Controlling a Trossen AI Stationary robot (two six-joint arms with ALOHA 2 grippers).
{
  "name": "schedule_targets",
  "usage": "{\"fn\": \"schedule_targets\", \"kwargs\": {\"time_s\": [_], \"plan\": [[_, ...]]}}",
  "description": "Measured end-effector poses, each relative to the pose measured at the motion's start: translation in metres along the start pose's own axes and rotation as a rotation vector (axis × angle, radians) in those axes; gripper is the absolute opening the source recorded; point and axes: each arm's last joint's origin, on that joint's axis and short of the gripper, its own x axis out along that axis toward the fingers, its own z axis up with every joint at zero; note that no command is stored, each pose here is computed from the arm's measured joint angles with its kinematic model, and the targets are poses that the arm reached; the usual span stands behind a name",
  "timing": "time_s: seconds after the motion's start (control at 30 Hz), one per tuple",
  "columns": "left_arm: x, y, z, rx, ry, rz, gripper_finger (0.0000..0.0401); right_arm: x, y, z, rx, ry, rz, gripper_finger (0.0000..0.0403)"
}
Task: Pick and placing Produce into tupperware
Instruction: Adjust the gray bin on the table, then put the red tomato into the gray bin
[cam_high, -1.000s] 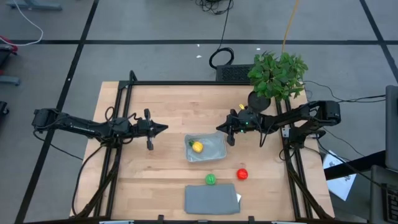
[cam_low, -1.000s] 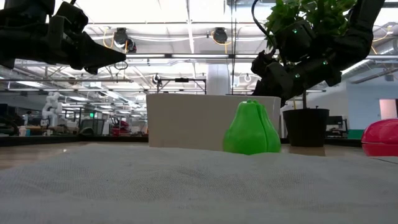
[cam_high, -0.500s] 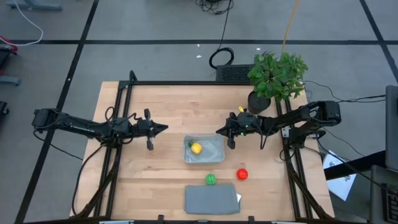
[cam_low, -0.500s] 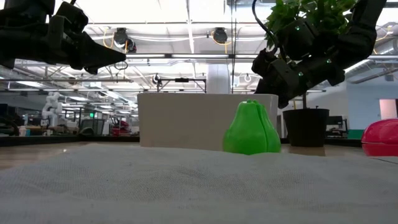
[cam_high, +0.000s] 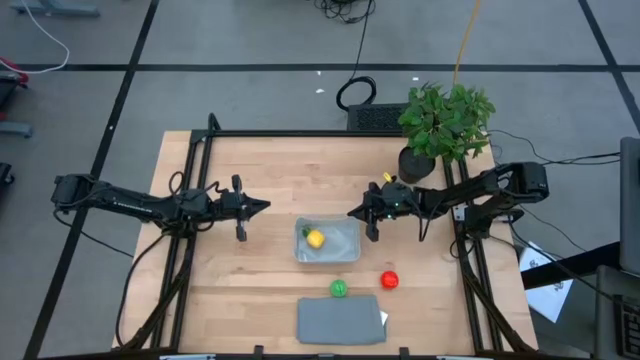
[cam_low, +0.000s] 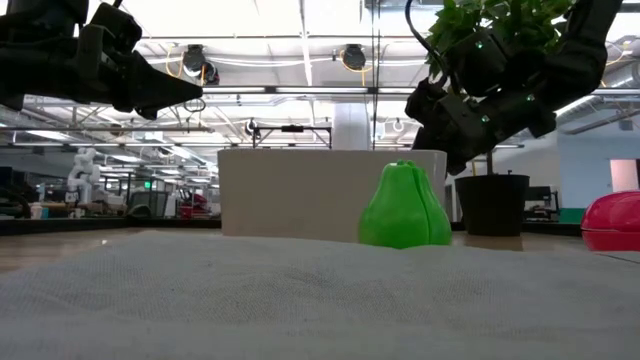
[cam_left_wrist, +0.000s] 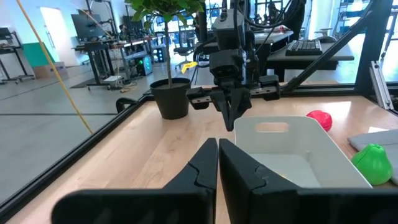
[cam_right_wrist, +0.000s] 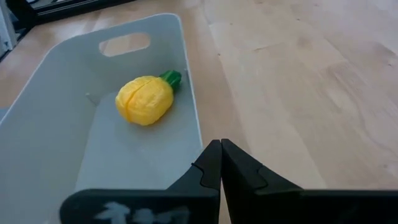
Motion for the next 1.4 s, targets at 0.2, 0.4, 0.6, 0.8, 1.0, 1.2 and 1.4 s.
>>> {"fn": "schedule_targets", "kwargs": {"time_s": [0.2, 0.4, 0.6, 0.8, 1.0, 1.2, 1.4], "plan": [[0.000, 0.000, 0.000, 0.000, 0.000, 0.000, 0.0019, 0.000, 0.000, 0.000, 0.000, -0.001, -0.005, 0.0000], [0.000, 0.000, 0.000, 0.000, 0.000, 0.000, 0.0019, -0.001, -0.002, 0.003, -0.024, -0.034, -0.055, 0.0000], [0.000, 0.000, 0.000, 0.000, -0.001, 0.000, 0.0019, -0.011, -0.002, 0.016, -0.034, -0.097, -0.056, 0.0000], [0.000, 0.000, 0.000, 0.001, -0.001, 0.000, 0.0019, -0.026, 0.003, 0.029, -0.056, -0.156, -0.042, 0.0000], [0.000, 0.000, 0.000, 0.001, -0.001, 0.000, 0.0019, -0.045, 0.012, 0.040, -0.051, -0.196, -0.026, 0.0000], [0.000, 0.000, 0.000, 0.001, -0.001, 0.000, 0.0019, -0.061, 0.027, 0.046, -0.057, -0.162, -0.035, 0.0000], [0.000, 0.000, 0.000, 0.001, 0.000, 0.000, 0.0019, -0.067, 0.048, 0.051, -0.082, -0.086, -0.047, 0.0000]]}}
